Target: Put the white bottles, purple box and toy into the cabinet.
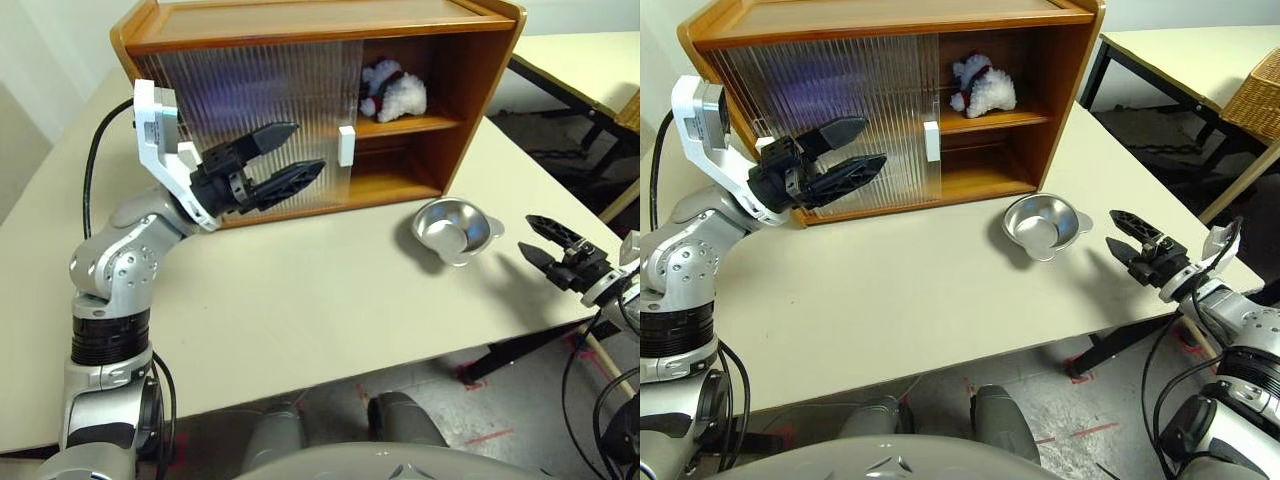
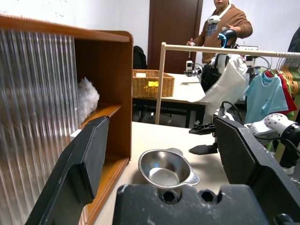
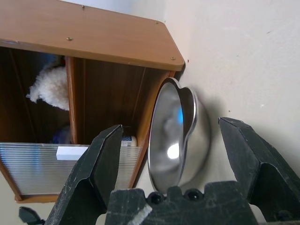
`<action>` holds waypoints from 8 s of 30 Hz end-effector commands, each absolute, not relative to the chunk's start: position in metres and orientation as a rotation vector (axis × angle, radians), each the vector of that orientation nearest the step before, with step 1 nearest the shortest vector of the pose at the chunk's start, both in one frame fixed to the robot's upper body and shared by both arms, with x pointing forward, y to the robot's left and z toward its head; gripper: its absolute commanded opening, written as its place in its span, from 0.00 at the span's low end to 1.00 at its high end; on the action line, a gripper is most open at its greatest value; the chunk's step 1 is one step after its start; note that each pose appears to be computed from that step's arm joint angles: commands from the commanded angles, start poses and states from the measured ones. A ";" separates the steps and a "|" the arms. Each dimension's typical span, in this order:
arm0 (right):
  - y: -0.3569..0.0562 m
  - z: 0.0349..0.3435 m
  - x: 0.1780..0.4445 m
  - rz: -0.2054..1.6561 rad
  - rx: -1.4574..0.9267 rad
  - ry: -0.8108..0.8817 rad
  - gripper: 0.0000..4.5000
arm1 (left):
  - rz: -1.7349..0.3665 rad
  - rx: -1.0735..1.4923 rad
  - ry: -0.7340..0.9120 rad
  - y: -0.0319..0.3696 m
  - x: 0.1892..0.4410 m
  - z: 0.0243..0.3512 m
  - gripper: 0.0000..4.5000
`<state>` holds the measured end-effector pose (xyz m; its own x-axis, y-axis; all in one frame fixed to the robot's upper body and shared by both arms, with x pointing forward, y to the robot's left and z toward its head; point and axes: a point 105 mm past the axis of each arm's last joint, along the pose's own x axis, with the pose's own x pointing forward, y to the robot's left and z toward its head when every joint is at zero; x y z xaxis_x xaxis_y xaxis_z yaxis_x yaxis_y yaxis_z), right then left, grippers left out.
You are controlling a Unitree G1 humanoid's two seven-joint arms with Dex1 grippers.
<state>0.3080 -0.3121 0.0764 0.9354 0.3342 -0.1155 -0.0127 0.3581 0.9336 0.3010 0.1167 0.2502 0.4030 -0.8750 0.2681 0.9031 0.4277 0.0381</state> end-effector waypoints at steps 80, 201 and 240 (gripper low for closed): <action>-0.302 0.073 0.330 0.253 1.302 0.283 0.00 | -1.086 -0.091 -0.261 0.123 0.300 0.252 1.00; -0.229 0.105 0.438 0.004 1.389 -0.141 1.00 | -1.042 -0.052 -0.305 0.130 0.301 0.265 1.00; -0.027 0.175 0.354 0.847 -0.027 -0.208 0.01 | -1.039 -0.049 -0.306 0.133 0.303 0.260 1.00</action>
<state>0.3475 -0.0297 0.1797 0.6223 0.7595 0.1894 -0.7555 0.6461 -0.1088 0.3038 0.1353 0.2616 0.4678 -0.8376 0.2821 0.8559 0.5089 0.0916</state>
